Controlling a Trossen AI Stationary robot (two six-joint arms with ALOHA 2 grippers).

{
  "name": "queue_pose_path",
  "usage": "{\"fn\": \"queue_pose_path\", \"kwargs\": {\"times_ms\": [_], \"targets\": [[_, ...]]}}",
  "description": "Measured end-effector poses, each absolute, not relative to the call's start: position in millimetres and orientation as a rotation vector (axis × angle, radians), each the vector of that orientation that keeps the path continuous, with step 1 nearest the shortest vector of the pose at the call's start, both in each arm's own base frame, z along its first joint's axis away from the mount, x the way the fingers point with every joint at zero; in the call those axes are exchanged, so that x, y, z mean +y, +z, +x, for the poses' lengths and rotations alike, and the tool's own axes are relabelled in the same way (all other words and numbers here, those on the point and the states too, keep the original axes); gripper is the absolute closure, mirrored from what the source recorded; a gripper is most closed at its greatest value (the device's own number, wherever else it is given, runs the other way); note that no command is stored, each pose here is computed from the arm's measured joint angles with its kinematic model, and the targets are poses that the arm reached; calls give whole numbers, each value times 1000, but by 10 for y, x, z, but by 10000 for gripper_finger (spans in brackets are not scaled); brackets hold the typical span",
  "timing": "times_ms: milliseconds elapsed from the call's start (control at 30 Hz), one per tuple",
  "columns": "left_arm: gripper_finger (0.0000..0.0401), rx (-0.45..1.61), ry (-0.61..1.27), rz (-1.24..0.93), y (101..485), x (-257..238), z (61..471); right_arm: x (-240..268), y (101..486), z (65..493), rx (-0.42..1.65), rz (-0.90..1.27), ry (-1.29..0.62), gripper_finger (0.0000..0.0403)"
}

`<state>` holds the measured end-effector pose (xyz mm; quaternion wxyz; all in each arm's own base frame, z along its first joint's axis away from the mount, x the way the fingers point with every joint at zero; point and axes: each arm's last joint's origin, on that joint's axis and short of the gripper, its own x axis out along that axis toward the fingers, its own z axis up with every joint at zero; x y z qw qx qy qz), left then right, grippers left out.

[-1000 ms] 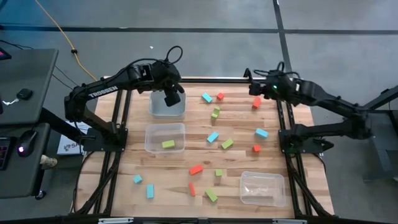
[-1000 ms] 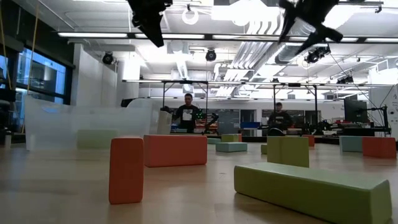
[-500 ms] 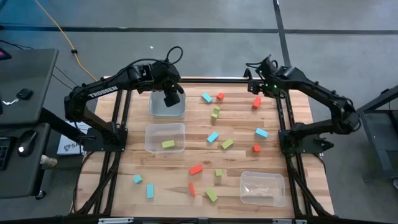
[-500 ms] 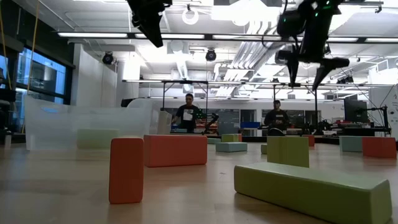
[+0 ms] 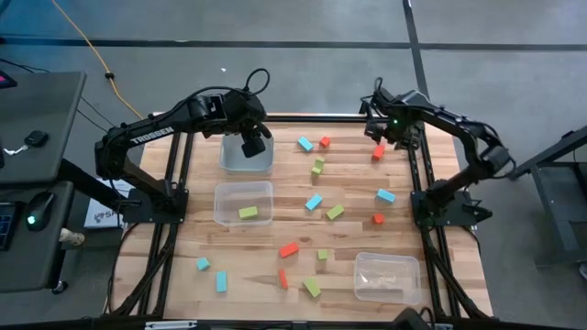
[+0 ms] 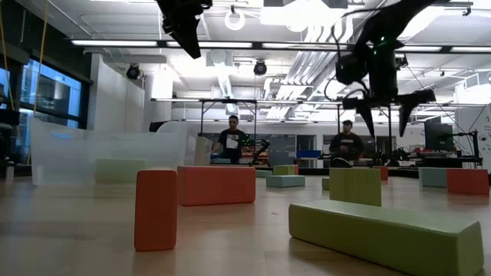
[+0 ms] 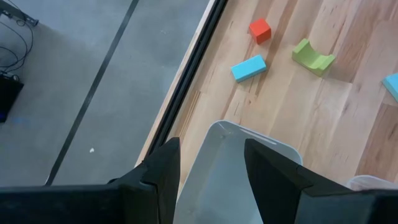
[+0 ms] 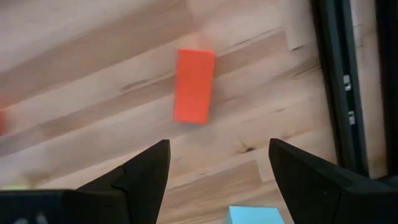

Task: Sort & place blocks by color
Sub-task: Put the orange block into the right transparent bin

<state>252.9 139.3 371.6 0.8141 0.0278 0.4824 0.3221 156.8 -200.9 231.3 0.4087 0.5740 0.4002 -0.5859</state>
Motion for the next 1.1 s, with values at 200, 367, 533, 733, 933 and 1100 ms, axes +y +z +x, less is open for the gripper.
{"fn": "queue_pose_path", "kwargs": {"times_ms": [200,367,533,733,933,1100], "targets": [[249,1038,674,82,3716,1393,2529,-2127,2121,1646,1030,1459,-1502,139],[249,1038,674,82,3716,1393,2529,-2179,1979,1689,1083,1464,-1508,139],[249,1038,674,82,3716,1393,2530,-2232,1878,1731,1089,1463,-1506,139],[249,1038,674,82,3716,1393,2530,-2266,1779,1756,1114,1465,-1514,139],[249,1038,674,82,3716,1393,2530,-2296,1662,1807,1128,1468,-1520,139],[249,1038,674,82,3716,1393,2530,-2302,1579,1830,1164,1444,-1542,139]]}}
